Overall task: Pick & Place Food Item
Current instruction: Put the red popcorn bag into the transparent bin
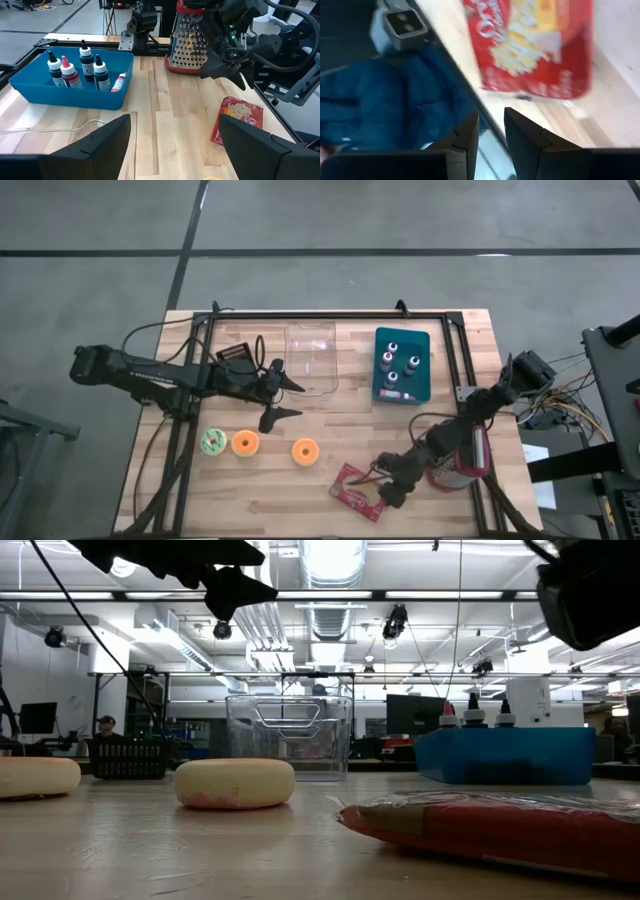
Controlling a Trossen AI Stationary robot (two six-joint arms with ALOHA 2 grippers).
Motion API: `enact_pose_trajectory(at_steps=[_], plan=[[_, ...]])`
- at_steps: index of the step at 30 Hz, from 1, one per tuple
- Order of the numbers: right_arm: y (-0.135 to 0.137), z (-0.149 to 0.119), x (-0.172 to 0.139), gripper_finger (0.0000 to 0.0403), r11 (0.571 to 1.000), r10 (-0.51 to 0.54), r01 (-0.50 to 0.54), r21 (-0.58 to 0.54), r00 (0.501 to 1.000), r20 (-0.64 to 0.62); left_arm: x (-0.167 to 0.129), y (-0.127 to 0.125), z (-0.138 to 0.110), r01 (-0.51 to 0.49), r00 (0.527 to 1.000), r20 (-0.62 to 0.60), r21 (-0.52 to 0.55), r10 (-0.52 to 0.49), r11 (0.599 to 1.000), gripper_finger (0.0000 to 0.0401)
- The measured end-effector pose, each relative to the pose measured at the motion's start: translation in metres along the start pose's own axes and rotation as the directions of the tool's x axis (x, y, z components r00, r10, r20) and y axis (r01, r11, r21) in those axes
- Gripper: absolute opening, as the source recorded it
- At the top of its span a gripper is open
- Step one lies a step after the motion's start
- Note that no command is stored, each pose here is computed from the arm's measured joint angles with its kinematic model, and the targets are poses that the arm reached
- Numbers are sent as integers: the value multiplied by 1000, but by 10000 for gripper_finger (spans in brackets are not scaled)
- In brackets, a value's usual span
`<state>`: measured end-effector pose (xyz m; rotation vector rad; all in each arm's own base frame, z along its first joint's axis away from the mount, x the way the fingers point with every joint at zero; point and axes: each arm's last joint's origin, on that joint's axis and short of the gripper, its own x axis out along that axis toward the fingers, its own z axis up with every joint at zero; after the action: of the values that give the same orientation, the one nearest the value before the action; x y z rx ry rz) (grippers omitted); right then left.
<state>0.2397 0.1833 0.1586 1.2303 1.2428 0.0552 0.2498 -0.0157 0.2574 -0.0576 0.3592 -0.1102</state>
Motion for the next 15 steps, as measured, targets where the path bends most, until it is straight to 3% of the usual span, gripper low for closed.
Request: enact_pose_trajectory(at_steps=[5, 15], plan=[[-9, -1, 0, 93, 995, -91, 91, 35, 996, -1, 0, 0, 0, -3, 1000, 0, 0, 3, 1000, 304], [-10, 0, 0, 95, 995, -97, 96, 34, 995, 31, 0, 0, 0, -2, 1000, 0, 0, 2, 1000, 304]])
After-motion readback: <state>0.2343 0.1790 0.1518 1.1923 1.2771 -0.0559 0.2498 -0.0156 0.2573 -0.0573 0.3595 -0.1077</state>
